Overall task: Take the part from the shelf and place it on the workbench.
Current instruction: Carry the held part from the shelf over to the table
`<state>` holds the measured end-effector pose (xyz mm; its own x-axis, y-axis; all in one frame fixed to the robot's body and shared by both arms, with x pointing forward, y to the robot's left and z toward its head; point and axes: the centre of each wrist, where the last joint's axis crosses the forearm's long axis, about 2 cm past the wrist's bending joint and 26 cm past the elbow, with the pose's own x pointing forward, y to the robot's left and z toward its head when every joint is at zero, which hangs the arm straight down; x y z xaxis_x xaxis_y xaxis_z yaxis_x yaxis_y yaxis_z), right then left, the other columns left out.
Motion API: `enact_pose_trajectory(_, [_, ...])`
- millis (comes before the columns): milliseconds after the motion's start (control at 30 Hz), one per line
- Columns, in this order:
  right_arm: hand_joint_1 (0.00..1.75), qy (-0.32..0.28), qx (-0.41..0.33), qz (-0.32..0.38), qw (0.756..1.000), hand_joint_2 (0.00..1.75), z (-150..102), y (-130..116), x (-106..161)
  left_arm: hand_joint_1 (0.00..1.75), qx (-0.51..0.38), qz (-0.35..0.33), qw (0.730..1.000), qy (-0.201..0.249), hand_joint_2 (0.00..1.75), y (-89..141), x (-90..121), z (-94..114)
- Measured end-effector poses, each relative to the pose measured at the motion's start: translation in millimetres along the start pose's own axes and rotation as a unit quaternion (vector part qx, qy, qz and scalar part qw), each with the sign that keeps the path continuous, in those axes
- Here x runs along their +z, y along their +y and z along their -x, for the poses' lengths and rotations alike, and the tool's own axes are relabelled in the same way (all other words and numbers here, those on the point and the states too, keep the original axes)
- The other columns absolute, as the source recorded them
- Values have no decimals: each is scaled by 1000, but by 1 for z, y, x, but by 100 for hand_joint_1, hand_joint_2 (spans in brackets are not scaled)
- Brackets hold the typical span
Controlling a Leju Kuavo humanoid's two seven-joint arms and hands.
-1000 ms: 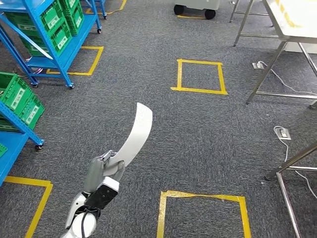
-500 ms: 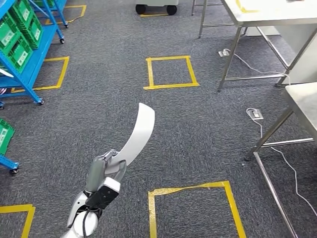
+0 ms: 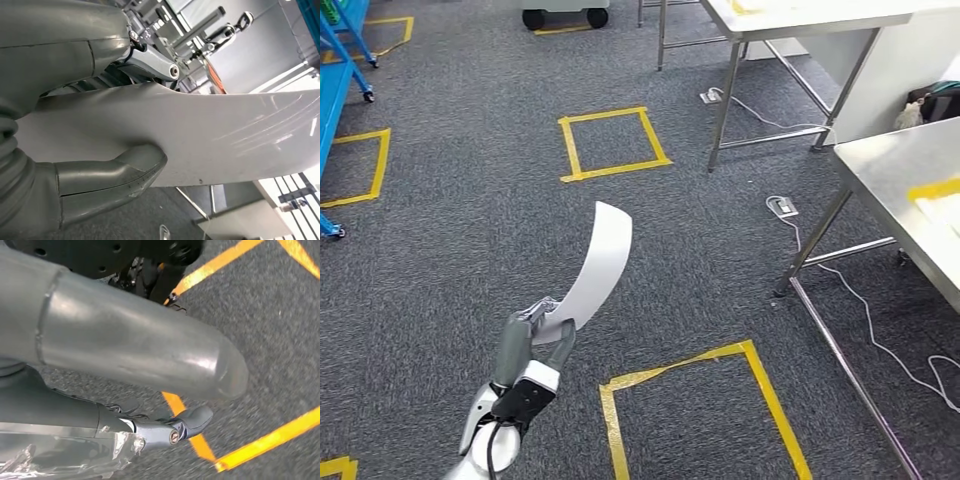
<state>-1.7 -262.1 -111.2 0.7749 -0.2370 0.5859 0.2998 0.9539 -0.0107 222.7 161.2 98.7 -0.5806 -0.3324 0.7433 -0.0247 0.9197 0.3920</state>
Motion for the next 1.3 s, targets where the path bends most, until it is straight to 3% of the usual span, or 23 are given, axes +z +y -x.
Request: enact_pose_trajectory(1300, [0, -19, 59, -22, 998, 0, -5, -2, -4, 145, 45, 29, 998, -33, 175, -1, -27, 4])
